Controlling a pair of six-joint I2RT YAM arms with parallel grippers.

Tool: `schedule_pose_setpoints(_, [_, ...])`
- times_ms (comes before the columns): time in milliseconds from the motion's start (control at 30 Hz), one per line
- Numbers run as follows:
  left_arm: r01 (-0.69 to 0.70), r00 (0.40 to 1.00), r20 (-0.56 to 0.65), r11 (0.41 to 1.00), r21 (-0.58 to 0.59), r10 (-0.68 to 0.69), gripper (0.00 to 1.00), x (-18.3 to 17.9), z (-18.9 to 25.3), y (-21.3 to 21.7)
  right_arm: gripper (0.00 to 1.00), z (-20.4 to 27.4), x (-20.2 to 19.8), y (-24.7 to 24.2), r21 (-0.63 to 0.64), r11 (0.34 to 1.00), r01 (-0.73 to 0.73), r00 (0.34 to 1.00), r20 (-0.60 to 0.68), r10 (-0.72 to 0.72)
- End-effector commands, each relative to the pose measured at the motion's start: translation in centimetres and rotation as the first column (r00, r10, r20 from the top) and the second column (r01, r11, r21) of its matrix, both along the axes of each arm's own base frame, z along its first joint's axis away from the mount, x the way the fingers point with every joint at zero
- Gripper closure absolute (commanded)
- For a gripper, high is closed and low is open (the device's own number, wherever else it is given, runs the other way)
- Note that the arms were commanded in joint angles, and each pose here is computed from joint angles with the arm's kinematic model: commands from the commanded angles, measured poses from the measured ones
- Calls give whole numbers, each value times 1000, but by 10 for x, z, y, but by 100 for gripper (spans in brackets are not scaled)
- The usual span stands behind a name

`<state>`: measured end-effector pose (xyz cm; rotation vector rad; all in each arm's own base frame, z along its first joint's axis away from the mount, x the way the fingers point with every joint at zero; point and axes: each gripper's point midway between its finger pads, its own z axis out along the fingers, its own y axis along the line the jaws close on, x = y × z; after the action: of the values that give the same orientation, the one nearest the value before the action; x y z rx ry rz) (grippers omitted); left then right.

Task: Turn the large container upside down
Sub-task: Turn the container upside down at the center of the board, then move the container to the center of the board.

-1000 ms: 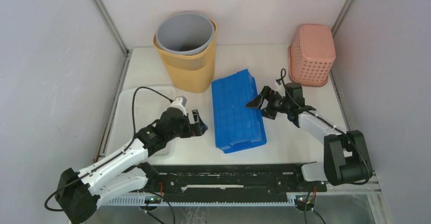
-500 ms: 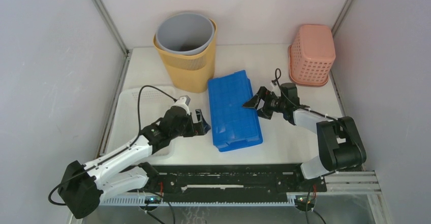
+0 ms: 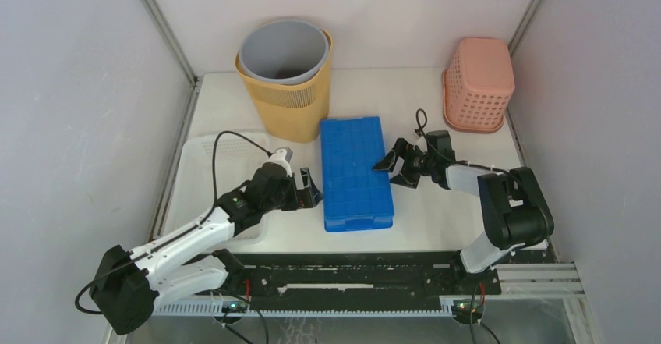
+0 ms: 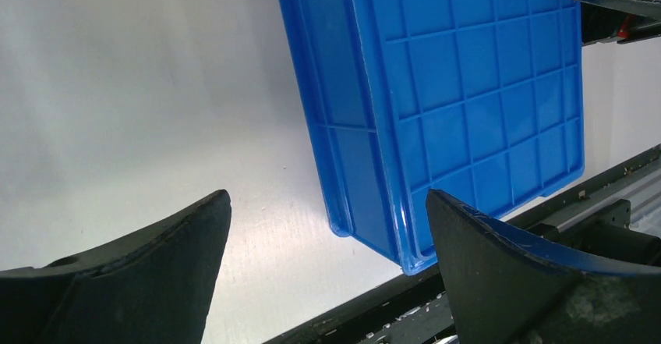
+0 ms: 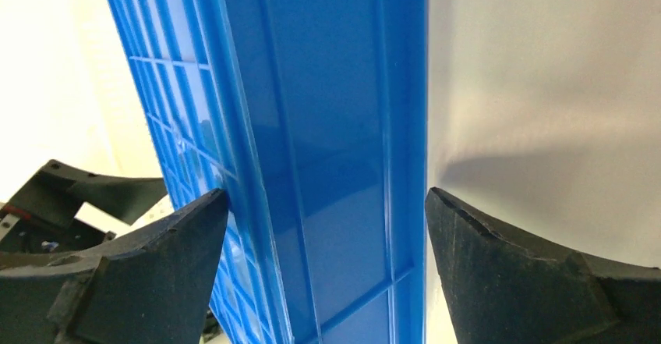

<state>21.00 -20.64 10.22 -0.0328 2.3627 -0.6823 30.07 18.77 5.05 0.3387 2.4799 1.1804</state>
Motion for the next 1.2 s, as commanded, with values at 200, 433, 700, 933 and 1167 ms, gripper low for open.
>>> schedule_pose_setpoints(200, [-15,998,65,999,-40,17,0,17,32,-8,0,-21,0,-39,-273,960,61,998,0,-64])
schedule_pose_setpoints(433, [-40,996,84,999,-13,41,0,24,39,-5,0,34,-6,-46,-286,954,92,993,102,-65])
schedule_pose_setpoints(700, [-65,994,84,998,13,63,0,40,38,-11,0,93,-24,-59,-308,942,133,974,217,-66])
schedule_pose_setpoints(933, [-76,995,72,996,53,73,4,61,30,-24,21,122,-51,-65,-299,941,157,955,288,-68])
schedule_pose_setpoints(1167, [-75,996,47,995,66,72,9,77,15,-39,27,123,-69,-64,-291,945,146,954,296,-57])
